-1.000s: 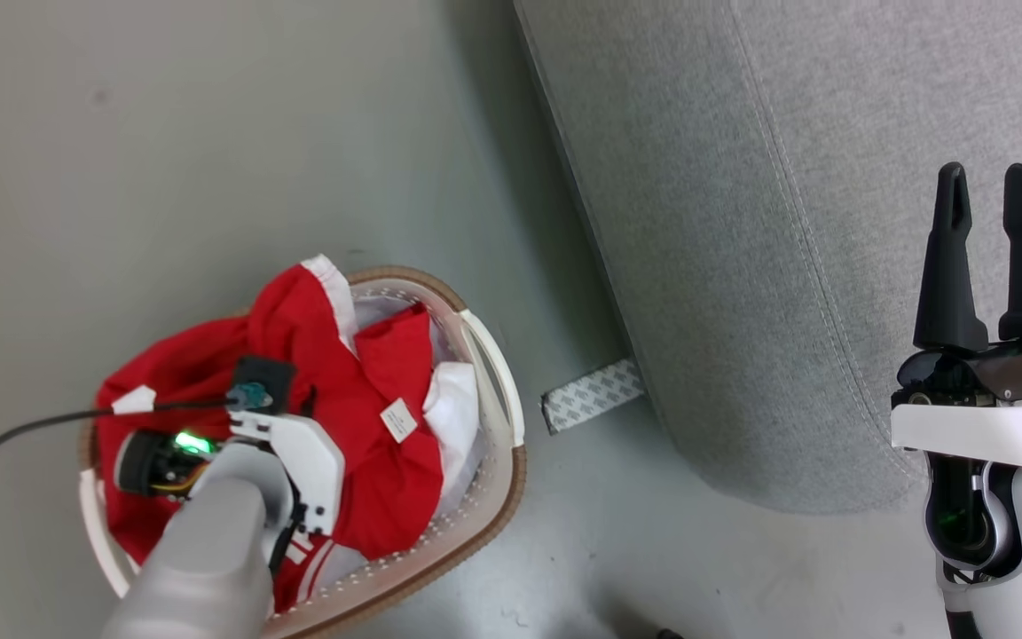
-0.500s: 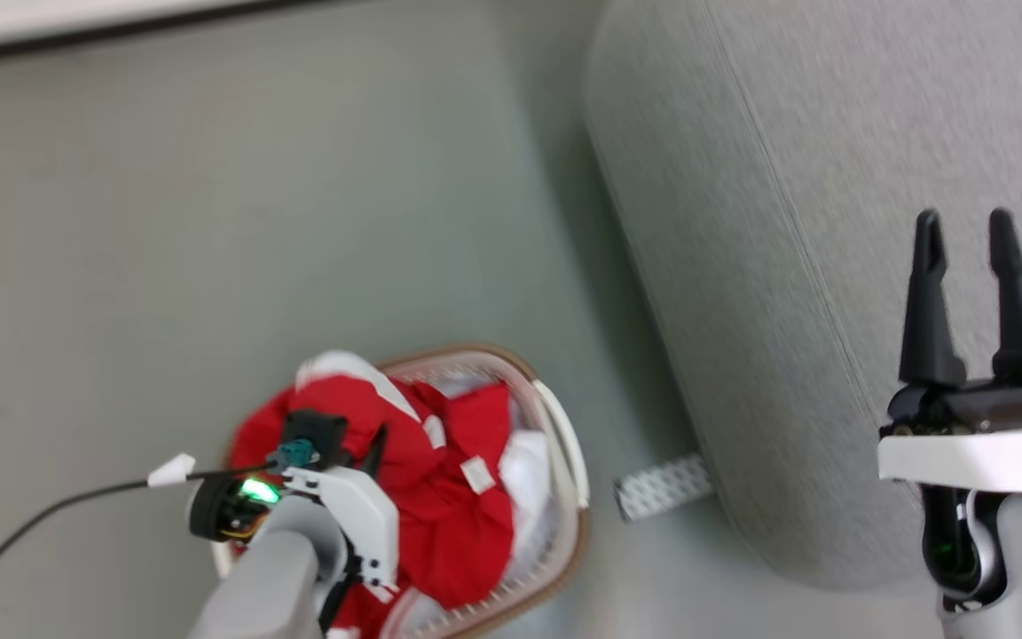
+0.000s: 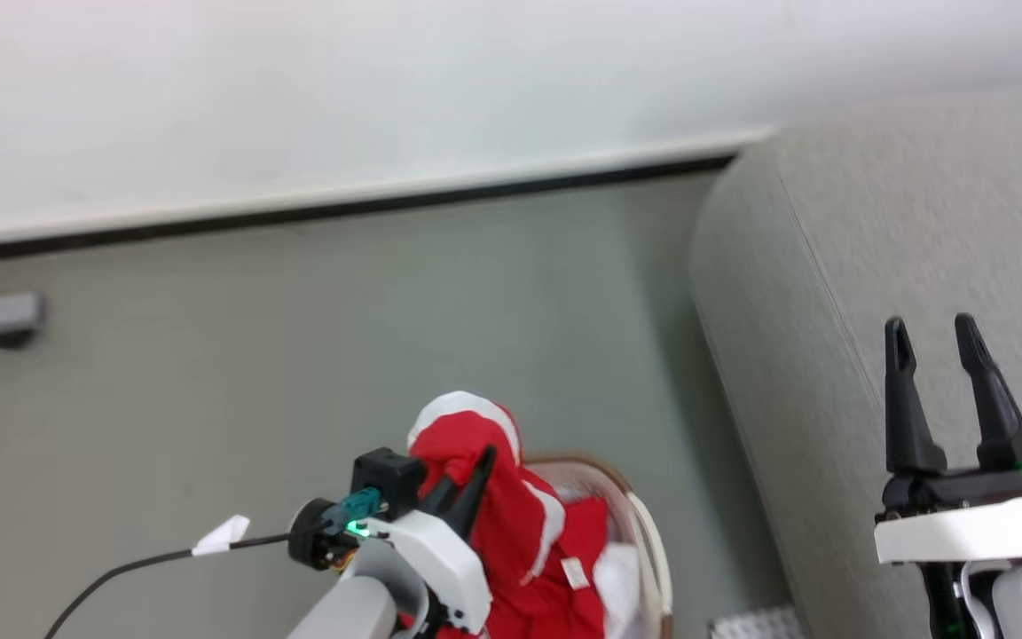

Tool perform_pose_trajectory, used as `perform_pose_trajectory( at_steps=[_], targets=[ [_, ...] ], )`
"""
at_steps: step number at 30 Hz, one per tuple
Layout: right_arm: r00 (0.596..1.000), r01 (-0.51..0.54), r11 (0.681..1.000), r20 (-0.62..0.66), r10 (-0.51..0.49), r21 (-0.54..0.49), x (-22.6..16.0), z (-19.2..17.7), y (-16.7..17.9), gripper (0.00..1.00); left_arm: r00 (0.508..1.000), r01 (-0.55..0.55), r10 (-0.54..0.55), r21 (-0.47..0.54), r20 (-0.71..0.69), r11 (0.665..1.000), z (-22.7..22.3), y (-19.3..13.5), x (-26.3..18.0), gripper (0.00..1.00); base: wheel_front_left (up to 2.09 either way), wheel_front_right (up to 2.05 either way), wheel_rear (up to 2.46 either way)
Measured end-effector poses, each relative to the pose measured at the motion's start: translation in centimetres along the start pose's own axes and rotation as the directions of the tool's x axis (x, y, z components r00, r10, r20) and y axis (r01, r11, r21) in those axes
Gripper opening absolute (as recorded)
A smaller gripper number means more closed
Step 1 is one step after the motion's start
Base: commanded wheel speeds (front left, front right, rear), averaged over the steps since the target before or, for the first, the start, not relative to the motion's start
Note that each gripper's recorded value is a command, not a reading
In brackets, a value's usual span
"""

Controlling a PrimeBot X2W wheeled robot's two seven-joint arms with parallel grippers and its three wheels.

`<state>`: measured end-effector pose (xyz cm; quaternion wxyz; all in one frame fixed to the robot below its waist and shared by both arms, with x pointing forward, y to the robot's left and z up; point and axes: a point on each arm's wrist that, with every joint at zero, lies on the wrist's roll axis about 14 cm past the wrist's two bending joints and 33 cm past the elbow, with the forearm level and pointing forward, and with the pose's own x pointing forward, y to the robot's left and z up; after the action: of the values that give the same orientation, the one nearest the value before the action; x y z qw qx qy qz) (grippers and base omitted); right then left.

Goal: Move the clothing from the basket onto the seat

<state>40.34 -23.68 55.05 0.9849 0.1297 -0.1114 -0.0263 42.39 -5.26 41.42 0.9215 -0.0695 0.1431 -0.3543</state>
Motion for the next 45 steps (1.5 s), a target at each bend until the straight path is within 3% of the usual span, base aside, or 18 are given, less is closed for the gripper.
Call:
perform_pose_trajectory(
  at_steps=[8,16,23,37,45],
  targets=[
    [0.995,-0.098,0.994,0.019,0.097,0.048,-1.2,0.8,3.6,1.00,0.972,-0.026,0.017,0.033,0.234,0.999,8.3,-1.2,-3.1,0.00,0.00,0.00,0.00],
    [0.982,-0.188,0.978,0.007,0.188,0.095,-2.4,0.3,7.2,1.00,0.893,-0.032,-0.024,0.116,0.449,0.993,17.2,-3.1,-5.6,0.00,0.00,0.00,0.00],
    [0.964,-0.262,0.957,0.000,0.264,0.126,-2.8,0.0,10.0,1.00,0.834,-0.031,-0.065,0.163,0.547,0.986,22.4,-4.5,-7.0,0.00,0.00,0.00,0.00],
    [0.926,-0.365,0.923,-0.051,0.373,0.119,-3.9,-1.5,12.9,1.00,0.810,-0.062,-0.053,0.175,0.584,0.983,24.6,-4.1,-8.0,0.00,0.00,0.00,0.00],
    [0.847,-0.515,0.852,-0.095,0.523,0.095,-4.8,-2.6,17.3,1.00,0.827,-0.049,-0.058,0.174,0.560,0.984,23.6,-4.5,-7.9,0.00,0.00,0.00,0.00]
  ],
)
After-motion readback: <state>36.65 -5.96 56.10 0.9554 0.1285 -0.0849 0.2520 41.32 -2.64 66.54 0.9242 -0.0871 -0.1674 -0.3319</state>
